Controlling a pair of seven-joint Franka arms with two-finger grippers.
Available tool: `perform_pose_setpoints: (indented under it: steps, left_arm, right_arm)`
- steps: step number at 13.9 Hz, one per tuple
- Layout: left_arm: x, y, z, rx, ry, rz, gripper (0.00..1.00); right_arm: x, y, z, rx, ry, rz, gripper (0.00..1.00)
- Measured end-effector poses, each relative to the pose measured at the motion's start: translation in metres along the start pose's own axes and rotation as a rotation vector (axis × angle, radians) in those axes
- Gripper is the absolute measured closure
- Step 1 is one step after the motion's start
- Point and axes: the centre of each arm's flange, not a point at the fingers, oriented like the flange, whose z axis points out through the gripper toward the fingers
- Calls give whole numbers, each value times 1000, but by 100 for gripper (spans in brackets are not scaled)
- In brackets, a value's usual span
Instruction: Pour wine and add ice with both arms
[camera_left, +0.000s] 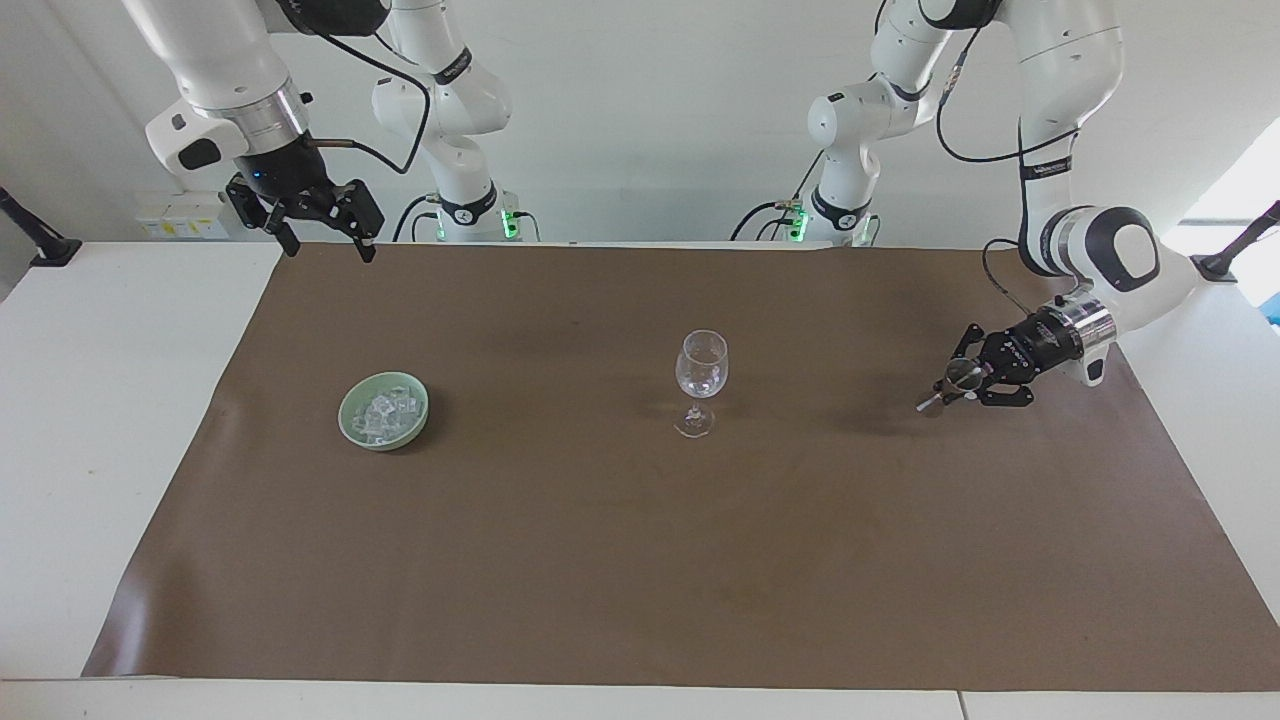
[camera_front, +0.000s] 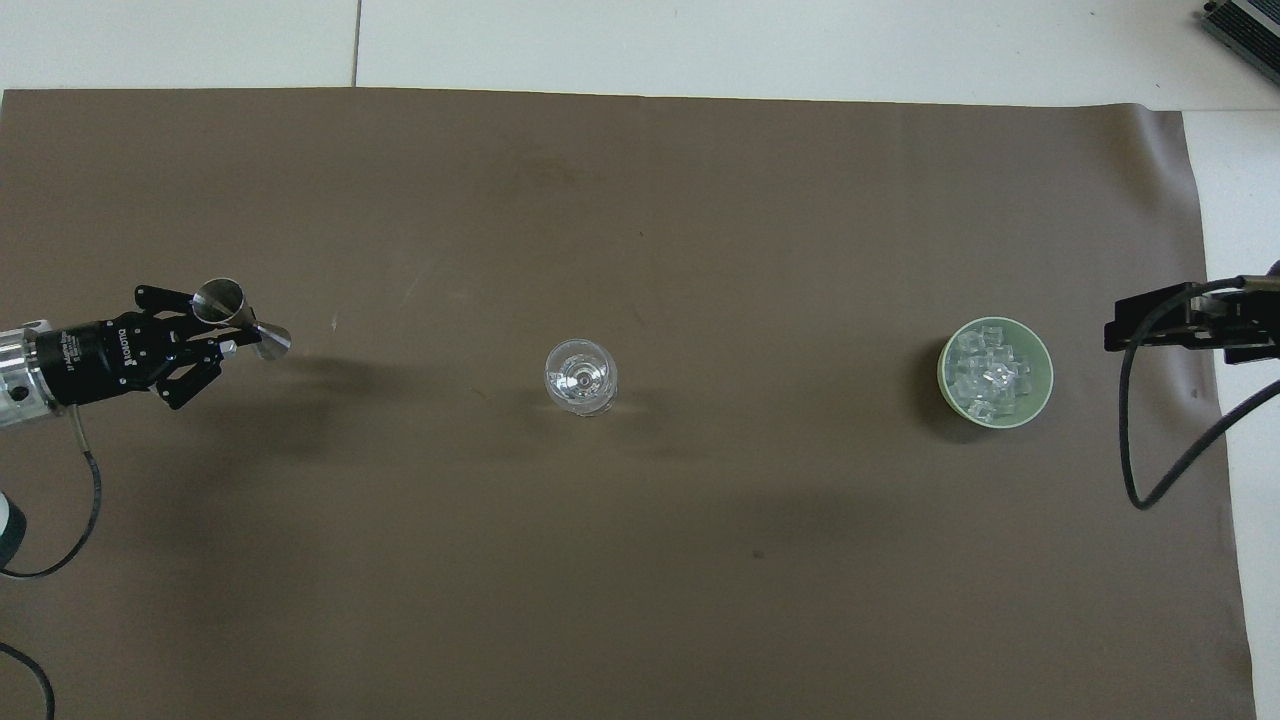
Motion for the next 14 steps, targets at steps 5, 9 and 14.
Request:
perform_pose_setpoints:
  steps: [5,9,14]
  left_arm:
    - [22,6,3,5,5,-38,79]
    - [33,8,5,1,12,-56,79]
    - [49,9,8,-1,17,-85,79]
  right_arm:
    - [-3,4,40,10,62,-7,0]
    - [-19,6,68,8,36,-75,0]
    - [-15,7,95,7,86,-168,0]
